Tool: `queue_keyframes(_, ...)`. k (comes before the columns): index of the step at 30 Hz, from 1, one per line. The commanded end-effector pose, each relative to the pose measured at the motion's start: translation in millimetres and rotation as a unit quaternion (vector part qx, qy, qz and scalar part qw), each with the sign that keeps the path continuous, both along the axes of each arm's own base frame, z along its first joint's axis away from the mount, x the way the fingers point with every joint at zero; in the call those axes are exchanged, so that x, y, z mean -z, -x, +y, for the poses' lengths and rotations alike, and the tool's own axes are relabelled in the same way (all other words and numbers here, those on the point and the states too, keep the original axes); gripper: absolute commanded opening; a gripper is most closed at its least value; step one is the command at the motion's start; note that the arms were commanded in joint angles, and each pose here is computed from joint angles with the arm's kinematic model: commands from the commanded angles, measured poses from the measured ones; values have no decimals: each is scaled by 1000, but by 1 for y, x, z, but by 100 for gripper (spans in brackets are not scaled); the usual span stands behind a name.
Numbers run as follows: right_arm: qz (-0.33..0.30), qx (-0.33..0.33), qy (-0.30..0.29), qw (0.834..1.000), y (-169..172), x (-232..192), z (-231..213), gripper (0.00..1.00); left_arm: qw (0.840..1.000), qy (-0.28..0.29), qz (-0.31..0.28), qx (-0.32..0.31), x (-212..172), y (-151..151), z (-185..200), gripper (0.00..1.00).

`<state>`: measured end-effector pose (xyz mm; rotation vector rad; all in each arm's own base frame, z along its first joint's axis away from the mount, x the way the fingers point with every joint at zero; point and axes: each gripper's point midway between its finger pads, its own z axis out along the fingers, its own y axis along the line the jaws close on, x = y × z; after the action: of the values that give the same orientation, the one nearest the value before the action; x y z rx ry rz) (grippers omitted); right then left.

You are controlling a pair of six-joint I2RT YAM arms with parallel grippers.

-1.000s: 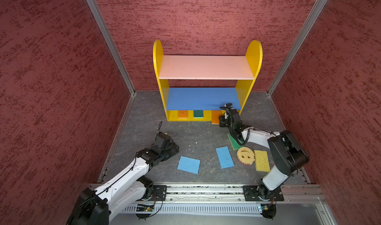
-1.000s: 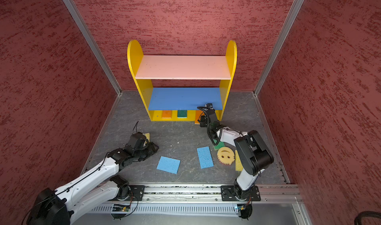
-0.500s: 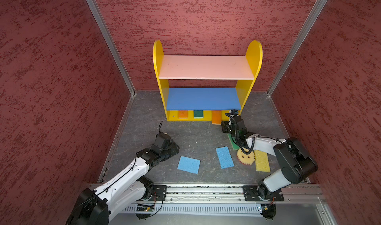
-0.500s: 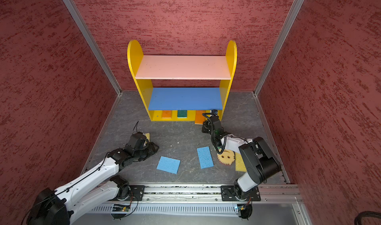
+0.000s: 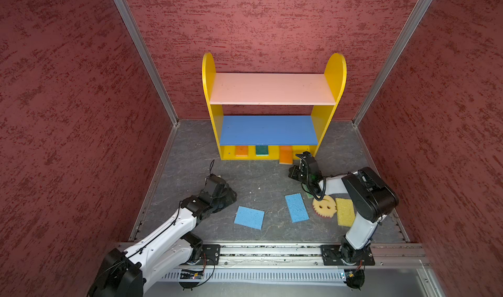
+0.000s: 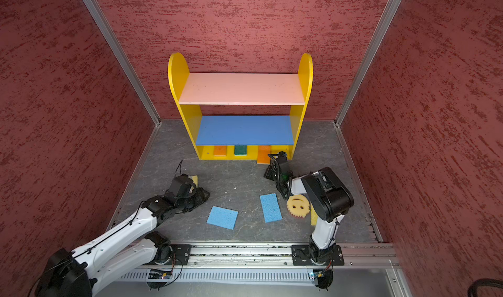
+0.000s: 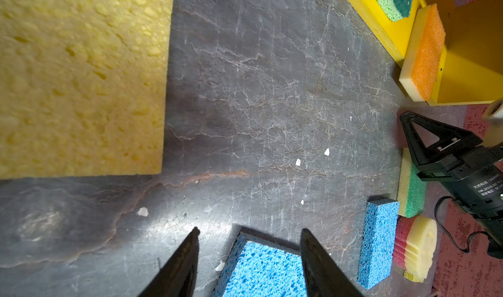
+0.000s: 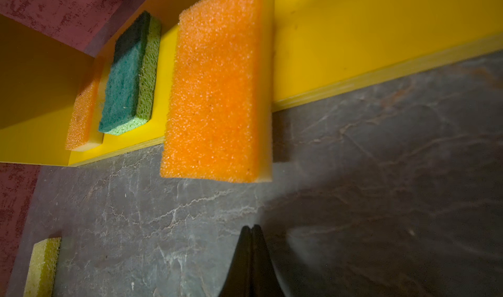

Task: Place and organize the cleaning sponges onto the shelf
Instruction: 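Push the orange sponge flat against the shelf back with the right gripper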

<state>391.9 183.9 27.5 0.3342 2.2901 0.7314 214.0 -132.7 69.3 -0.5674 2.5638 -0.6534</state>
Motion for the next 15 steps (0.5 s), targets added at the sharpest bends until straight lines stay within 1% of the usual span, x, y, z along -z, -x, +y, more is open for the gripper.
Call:
queue_keyframes(1,-17,16,-28,999,-13,-8,0,0,1000,-5,-4,-3,2,-1,3,59)
queue_keyframes(7,-17,35,-46,998,-21,-2,-8,0,1000,-3,0,0,5,-2,0,59)
queue_keyframes(15,-44,36,-87,995,-42,-18,-8,0,1000,-2,1,1,4,-5,-1,59)
